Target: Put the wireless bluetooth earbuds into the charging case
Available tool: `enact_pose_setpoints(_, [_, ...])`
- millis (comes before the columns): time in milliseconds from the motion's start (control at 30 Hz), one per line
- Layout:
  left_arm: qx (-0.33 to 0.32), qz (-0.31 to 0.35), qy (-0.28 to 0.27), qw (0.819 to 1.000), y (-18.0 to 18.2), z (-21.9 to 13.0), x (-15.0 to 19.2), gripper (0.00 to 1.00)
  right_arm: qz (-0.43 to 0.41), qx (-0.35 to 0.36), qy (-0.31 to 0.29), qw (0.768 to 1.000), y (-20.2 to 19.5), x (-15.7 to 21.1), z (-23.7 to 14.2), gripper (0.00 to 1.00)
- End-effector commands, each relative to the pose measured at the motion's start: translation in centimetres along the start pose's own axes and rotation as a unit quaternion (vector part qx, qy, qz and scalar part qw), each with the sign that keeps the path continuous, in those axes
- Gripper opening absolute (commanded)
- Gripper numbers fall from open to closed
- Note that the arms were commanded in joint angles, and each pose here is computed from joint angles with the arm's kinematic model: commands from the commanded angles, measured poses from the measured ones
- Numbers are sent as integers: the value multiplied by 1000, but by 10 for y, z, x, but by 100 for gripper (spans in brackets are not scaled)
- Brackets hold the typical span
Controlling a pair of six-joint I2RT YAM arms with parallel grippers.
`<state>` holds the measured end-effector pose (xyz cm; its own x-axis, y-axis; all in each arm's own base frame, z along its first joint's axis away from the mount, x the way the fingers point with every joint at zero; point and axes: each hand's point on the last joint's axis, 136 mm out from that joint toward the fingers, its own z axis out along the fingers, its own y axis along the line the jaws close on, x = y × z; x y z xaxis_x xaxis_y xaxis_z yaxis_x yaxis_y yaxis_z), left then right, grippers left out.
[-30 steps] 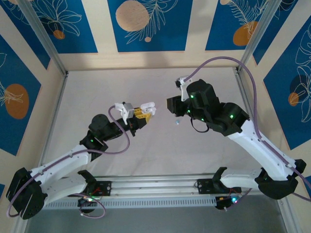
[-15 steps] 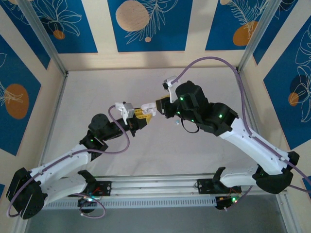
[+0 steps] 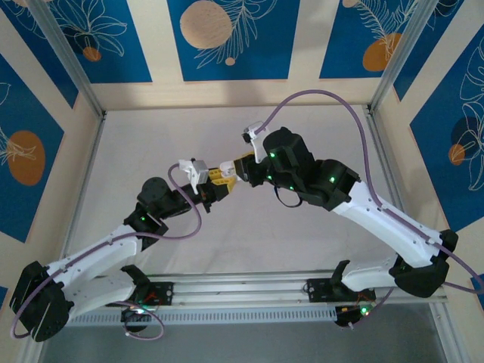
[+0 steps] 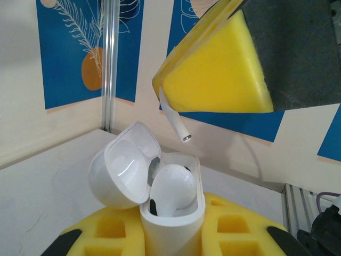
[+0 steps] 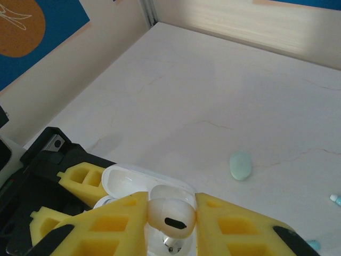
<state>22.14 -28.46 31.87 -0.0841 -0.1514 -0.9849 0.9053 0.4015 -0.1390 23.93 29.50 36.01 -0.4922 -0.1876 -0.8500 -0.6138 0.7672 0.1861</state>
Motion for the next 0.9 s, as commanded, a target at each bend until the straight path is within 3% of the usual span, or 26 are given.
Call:
enact_pose_setpoints(0, [17,12,-39,999,-10,0,-28,18,-12,-9,1,1000,6,0,4,25])
enact_pose_setpoints(267, [11,13,-52,999,-10,-2,-34,18,-43,0,19,999,3,11,9,25])
enact_pose_setpoints(667, [-5,18,-66,998,-5,-3,-39,18,-77,-40,42,995,14,28,4,25])
enact_pose_setpoints(867, [-4,18,-70,997,-5,-3,-42,18,-69,-67,54,994,23,33,3,32])
